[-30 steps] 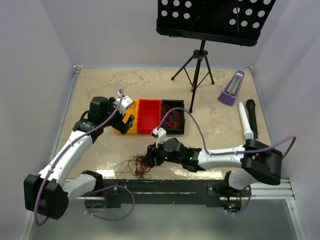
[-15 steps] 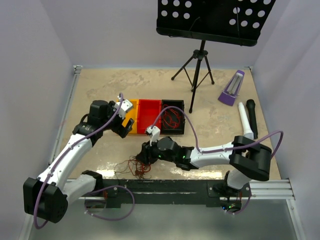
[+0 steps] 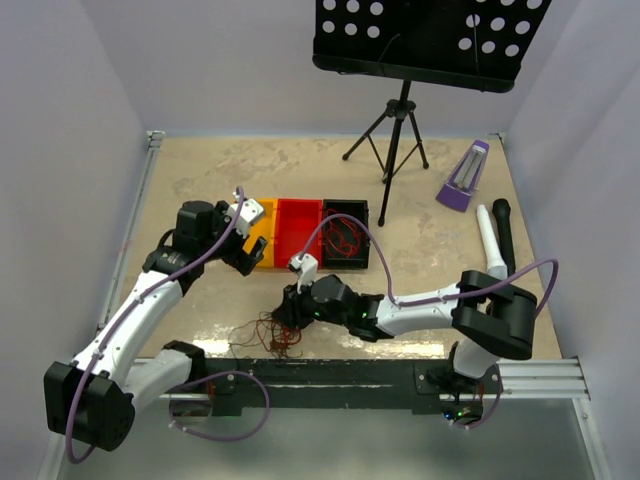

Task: Untangle the cables
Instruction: Untie the cable.

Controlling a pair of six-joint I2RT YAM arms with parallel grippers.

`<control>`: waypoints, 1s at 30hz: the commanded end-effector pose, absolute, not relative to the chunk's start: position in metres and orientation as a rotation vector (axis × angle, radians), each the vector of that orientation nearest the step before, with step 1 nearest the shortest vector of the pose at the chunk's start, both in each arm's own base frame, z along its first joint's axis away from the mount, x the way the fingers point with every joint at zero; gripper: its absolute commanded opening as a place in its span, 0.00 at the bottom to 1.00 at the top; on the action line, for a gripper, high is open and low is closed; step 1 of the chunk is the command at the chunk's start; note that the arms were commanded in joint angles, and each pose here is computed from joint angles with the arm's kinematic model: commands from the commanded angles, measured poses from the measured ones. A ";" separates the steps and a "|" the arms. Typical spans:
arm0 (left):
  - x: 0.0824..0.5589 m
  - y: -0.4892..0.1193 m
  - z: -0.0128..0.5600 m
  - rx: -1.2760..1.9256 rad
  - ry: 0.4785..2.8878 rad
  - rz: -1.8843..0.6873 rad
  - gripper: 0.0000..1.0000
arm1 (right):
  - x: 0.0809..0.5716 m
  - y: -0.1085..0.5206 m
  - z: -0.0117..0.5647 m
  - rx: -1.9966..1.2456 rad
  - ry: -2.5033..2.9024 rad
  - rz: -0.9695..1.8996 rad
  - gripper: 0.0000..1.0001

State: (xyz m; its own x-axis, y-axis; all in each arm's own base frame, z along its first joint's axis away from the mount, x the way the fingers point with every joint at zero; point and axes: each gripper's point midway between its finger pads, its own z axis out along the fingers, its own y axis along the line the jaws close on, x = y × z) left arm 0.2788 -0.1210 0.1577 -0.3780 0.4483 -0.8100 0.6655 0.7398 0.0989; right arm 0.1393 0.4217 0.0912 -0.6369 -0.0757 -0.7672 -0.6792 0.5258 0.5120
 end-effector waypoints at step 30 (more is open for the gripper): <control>0.195 -0.167 0.295 1.112 1.393 -0.551 1.00 | 0.176 0.393 0.318 -0.443 1.683 1.032 0.00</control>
